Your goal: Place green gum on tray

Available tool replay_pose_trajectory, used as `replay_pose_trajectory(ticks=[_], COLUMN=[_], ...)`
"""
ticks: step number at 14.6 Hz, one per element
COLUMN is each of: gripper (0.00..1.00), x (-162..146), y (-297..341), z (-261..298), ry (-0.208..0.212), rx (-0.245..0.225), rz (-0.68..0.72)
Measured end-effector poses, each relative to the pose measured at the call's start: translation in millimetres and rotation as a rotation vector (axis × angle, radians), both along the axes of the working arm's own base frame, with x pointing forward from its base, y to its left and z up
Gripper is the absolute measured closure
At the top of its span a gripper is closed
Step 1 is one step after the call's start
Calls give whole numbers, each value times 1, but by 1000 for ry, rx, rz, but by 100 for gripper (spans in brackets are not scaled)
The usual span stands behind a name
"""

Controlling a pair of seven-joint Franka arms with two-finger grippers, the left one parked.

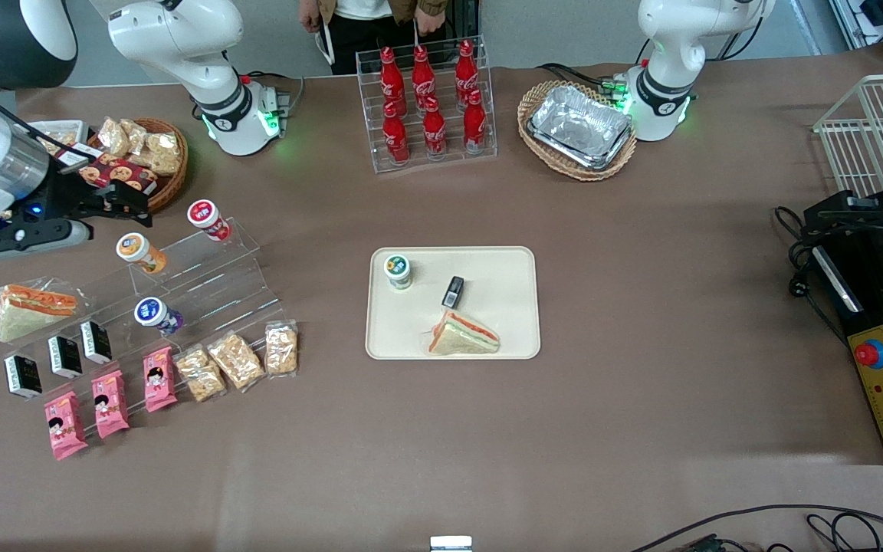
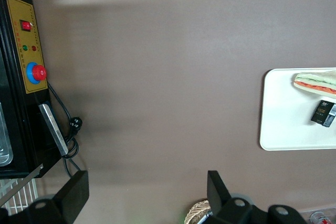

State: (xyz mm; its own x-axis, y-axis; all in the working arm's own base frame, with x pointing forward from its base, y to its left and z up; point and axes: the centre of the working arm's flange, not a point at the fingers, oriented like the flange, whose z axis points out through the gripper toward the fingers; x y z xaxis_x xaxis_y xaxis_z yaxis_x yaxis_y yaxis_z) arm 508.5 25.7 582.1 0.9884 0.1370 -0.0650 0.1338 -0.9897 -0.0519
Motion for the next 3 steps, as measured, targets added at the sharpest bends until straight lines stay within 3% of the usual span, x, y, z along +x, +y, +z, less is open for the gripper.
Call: replay_pose_trajectory(ticks=[3], gripper=[0], x=[3], y=[-8], z=[21], ry=[-31], rx=[-13], rz=[-11])
